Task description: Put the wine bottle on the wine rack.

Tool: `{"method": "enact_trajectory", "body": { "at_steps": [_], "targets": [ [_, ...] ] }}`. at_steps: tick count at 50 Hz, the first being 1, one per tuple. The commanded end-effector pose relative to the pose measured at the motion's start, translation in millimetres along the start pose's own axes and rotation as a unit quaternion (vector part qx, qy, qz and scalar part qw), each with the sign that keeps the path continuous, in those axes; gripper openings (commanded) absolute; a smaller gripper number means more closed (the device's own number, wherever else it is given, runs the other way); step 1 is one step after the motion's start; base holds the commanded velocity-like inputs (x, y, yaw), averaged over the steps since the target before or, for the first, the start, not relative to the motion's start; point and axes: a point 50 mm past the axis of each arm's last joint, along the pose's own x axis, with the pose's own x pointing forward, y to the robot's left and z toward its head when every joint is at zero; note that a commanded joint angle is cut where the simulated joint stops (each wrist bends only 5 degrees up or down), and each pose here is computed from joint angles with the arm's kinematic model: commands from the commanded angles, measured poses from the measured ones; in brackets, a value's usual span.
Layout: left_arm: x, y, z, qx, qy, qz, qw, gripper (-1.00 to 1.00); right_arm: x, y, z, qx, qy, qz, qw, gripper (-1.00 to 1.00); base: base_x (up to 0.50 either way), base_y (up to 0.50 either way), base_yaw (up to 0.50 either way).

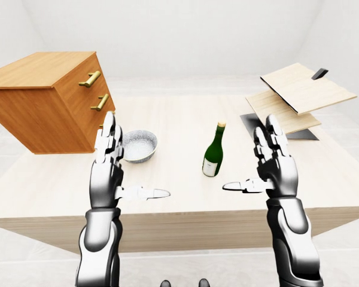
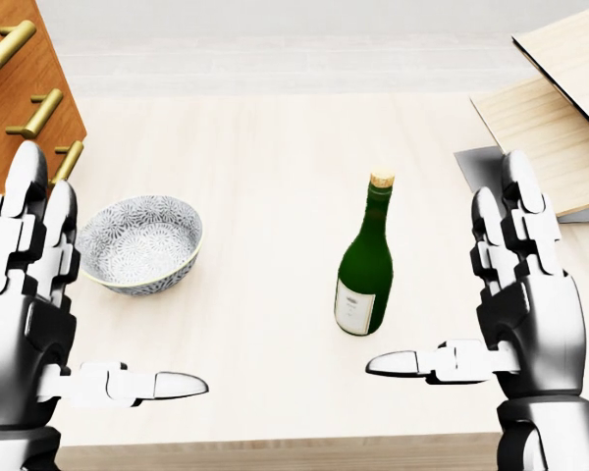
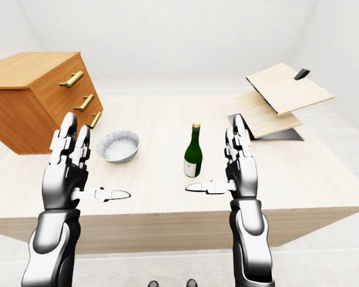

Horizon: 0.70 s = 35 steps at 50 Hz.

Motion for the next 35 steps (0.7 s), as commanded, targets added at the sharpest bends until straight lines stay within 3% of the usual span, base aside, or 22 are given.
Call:
{"method": "enact_trajectory", "body": {
  "at_steps": [1, 17, 35],
  "targets": [
    [0.1, 0.6, 15.9, 0.001, -0.035, 0.000, 0.999, 1.00, -1.7, 3.5, 11.1, 0.003, -0.023, 0.011, 1.000, 1.00, -0.17, 0.01, 0.00],
    [3.2, 5.1, 16.5, -0.011, -0.040, 0.017, 0.999, 1.00, 0.5, 6.8, 5.4, 0.021, -0.014, 0.013, 1.000, 1.00, -0.28, -0.02, 0.00],
    [2.0, 9.8, 7.9, -0.012, -0.020, 0.025, 0.999, 1.00, 1.3, 8.3, -3.9, 0.026, 0.006, 0.008, 1.000, 1.00, -0.19, -0.47, 0.00]
  ]
}}
